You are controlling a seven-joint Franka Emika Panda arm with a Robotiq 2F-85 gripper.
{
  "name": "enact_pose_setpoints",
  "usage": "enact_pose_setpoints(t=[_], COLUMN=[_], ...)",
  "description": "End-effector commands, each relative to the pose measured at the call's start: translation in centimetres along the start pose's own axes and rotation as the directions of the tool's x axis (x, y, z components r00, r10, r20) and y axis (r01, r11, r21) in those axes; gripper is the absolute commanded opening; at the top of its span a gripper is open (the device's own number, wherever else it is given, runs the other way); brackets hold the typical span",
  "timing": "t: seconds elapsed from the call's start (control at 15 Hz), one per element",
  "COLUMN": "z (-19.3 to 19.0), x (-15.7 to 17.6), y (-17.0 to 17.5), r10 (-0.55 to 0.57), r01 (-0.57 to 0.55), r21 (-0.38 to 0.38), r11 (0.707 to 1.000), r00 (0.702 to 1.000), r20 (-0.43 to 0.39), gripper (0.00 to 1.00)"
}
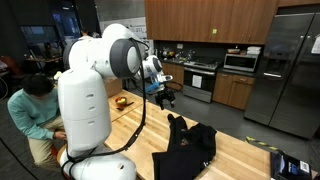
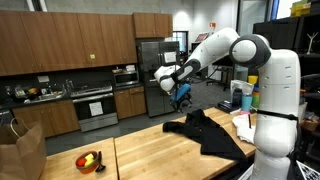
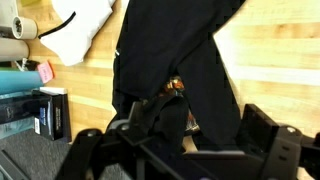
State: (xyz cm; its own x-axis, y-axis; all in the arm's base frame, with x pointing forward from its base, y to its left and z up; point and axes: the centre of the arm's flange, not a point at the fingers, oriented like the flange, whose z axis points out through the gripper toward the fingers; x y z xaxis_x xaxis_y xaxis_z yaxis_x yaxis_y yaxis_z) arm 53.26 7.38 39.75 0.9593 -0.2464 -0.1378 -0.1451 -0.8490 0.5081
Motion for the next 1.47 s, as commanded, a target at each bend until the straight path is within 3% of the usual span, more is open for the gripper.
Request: enact_pose_setpoints(t=[0.0,0.6,1.07,1.4], z=[0.1,7.0,9.4,11.1], x=[-0.3,1.8,2.8,3.2], y=[-0.3,1.1,-0.9,-1.8], r10=[0.002,0.051,0.221,0.209], r01=[-0.001,-0.048,-0.212,-0.197], r21=[0.017,0.112,0.119,0.104], r11=[1.0,0.992,0.97,0.975], r00=[1.0,0.999,0.973,0.971], r20=[-0.024,-0.02,-0.071,-0.116], gripper=[1.0,1.0,1.0,1.0])
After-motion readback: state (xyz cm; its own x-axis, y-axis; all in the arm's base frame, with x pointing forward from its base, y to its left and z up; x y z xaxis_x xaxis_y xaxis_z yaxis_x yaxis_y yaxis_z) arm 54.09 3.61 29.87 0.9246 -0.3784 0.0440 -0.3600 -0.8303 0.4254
